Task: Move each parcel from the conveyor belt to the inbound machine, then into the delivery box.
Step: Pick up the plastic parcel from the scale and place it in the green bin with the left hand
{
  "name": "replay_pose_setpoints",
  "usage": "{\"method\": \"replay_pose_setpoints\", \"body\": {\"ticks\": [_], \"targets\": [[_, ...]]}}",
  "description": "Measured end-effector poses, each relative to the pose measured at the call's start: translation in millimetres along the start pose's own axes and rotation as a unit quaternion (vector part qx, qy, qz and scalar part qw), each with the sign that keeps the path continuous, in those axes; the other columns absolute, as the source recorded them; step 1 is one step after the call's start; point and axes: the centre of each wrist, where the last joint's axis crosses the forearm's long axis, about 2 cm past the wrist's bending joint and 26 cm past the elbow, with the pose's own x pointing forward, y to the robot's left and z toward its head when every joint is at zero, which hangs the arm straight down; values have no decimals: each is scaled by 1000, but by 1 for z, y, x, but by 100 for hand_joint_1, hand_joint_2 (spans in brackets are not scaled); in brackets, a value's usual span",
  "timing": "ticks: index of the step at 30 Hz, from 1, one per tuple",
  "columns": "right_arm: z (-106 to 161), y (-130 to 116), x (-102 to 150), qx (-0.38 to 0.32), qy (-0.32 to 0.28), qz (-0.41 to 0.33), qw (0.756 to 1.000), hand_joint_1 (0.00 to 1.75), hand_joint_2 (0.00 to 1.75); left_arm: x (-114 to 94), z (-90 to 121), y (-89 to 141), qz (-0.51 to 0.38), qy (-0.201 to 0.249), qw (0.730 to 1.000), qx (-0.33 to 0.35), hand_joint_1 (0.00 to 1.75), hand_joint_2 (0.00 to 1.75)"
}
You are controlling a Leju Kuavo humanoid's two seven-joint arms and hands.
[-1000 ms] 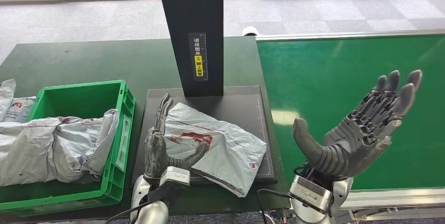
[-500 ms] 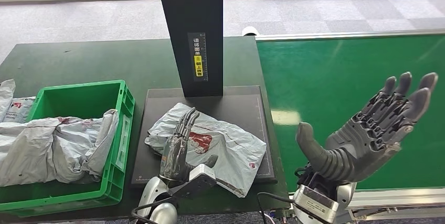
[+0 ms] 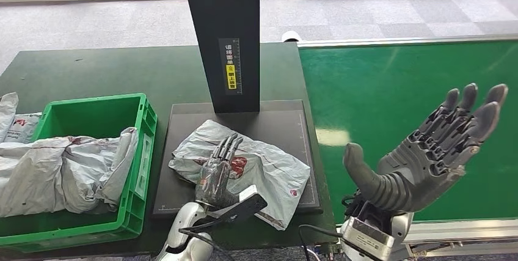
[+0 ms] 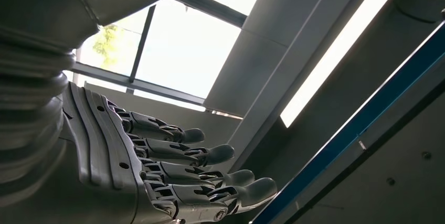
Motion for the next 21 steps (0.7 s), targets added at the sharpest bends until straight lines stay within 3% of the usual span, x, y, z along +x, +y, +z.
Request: {"method": "replay_pose_setpoints", "body": {"ticks": [1, 2, 7, 21], "targets": [[0, 1, 0, 0, 0, -2, 1000, 0, 175, -1, -1, -3, -9, 8, 1000, -15, 172, 175], [0, 1, 1, 0, 0, -3, 1000, 0, 175, -2, -1, -6, -18, 18, 999, -35, 175, 175], [1, 4, 2, 1, 3, -12, 1000, 0, 175, -6, -6, -20, -47, 48, 991, -112, 175, 175], [4, 10, 3, 9, 9, -23, 1000, 0, 175, 5, -22, -32, -32, 58, 981, -181, 175, 175]]}}
